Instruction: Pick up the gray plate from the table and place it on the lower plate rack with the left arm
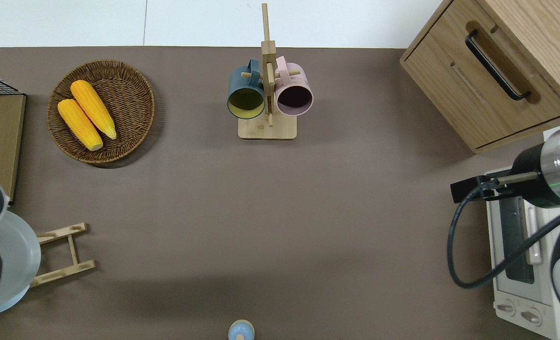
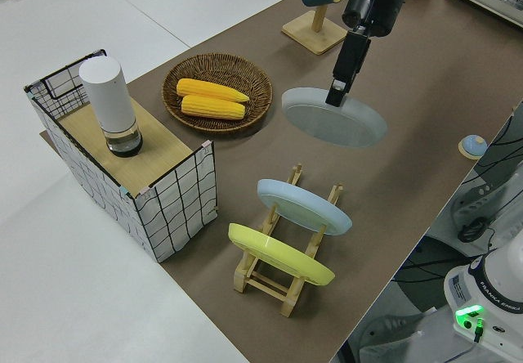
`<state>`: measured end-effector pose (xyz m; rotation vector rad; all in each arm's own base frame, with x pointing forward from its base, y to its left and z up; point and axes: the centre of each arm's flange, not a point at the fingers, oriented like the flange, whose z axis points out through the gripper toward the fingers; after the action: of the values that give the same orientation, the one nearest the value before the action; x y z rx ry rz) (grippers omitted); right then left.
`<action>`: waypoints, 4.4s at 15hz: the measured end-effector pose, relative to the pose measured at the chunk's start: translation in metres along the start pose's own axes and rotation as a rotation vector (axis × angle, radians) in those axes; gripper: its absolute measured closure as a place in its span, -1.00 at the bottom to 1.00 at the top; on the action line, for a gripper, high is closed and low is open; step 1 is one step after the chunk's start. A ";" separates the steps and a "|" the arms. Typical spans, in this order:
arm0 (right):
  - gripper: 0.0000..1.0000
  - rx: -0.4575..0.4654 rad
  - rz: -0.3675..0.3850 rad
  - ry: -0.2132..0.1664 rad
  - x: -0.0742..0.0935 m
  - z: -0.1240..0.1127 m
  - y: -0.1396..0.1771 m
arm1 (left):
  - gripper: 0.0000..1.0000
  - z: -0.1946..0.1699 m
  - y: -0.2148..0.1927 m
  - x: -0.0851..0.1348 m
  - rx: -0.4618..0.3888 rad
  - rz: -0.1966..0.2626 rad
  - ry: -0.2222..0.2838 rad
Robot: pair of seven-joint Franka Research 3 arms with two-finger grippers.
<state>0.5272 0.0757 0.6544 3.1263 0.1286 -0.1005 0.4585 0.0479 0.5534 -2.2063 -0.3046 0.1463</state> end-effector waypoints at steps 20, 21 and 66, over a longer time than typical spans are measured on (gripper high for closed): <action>-0.98 0.000 0.000 0.000 0.000 0.000 0.000 | 0.75 0.059 0.127 -0.022 0.214 -0.125 -0.013; -0.98 0.000 0.000 0.000 0.000 0.000 0.000 | 0.75 0.060 0.130 -0.023 0.216 -0.129 -0.012; -0.98 0.000 0.000 0.000 0.000 0.000 0.000 | -0.99 -0.045 0.120 0.030 -0.050 -0.138 -0.066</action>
<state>0.5272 0.0757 0.6544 3.1263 0.1286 -0.1005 0.5172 -0.0484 0.4851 -2.2245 -0.5004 0.1367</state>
